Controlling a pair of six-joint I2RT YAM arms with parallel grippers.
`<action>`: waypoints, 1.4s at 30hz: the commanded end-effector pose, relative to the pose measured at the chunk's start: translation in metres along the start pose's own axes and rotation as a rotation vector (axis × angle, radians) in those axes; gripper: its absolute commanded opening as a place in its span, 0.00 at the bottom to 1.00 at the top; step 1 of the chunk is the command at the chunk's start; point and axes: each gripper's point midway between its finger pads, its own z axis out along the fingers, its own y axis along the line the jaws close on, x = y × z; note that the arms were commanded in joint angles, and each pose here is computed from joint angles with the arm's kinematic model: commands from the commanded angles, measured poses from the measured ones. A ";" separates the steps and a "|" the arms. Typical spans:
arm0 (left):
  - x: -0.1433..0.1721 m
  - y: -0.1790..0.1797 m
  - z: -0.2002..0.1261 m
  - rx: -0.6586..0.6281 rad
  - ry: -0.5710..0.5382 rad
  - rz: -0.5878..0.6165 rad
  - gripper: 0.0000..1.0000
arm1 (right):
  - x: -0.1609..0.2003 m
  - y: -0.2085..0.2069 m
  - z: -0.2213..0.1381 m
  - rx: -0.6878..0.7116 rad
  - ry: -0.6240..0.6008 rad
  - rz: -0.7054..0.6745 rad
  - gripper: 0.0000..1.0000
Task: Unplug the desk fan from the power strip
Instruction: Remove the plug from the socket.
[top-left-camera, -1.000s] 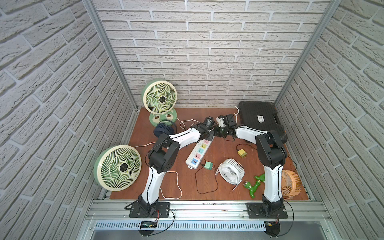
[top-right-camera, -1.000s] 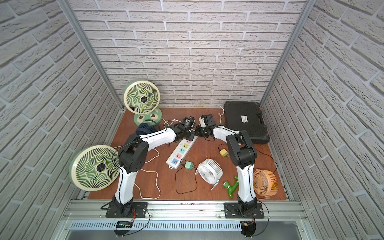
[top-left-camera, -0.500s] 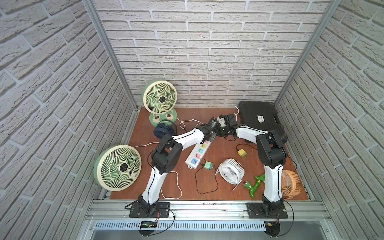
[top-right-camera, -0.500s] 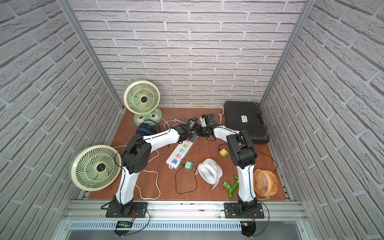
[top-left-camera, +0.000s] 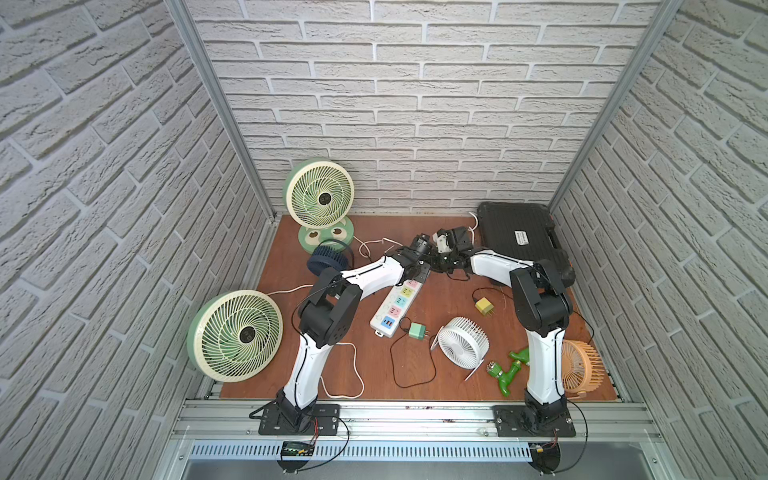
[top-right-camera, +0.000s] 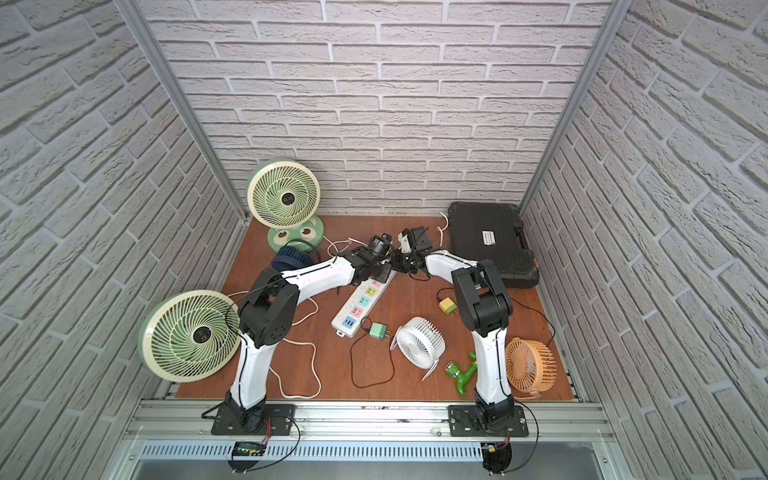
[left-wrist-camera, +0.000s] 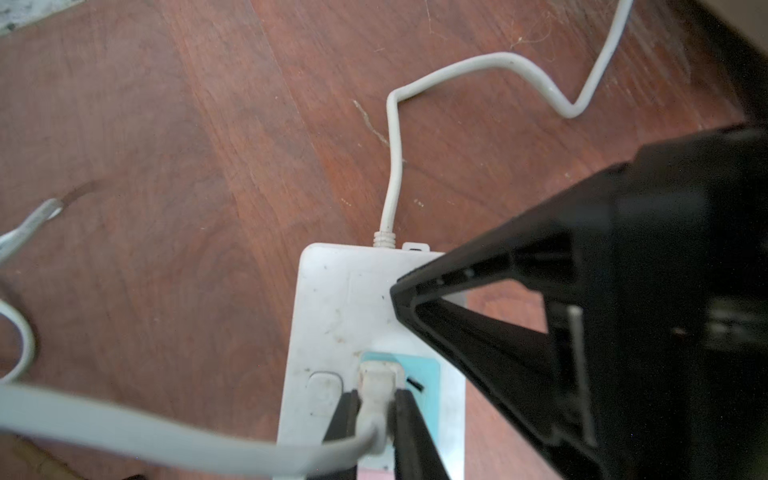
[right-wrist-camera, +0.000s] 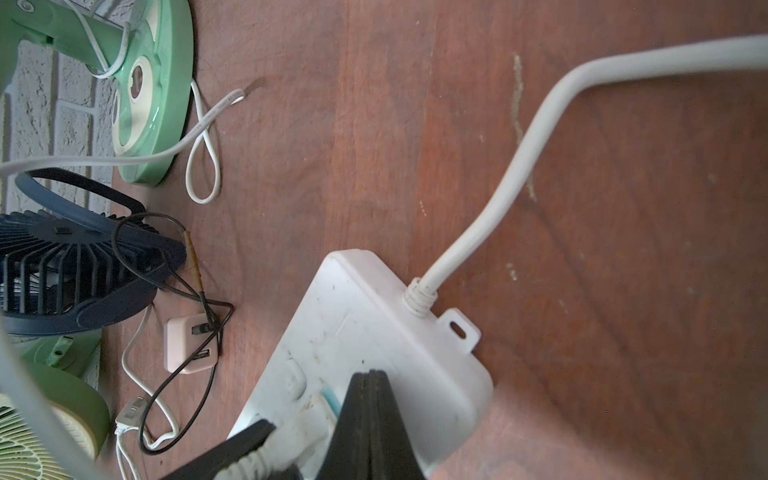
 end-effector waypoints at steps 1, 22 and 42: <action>-0.010 -0.009 -0.004 -0.016 -0.030 0.047 0.00 | 0.040 -0.034 0.018 0.111 0.125 0.055 0.04; -0.027 0.003 -0.032 -0.111 -0.113 0.047 0.00 | 0.043 -0.033 0.018 0.110 0.134 0.053 0.04; -0.037 0.027 -0.046 0.121 -0.148 -0.202 0.00 | 0.040 -0.026 0.016 0.099 0.128 0.043 0.04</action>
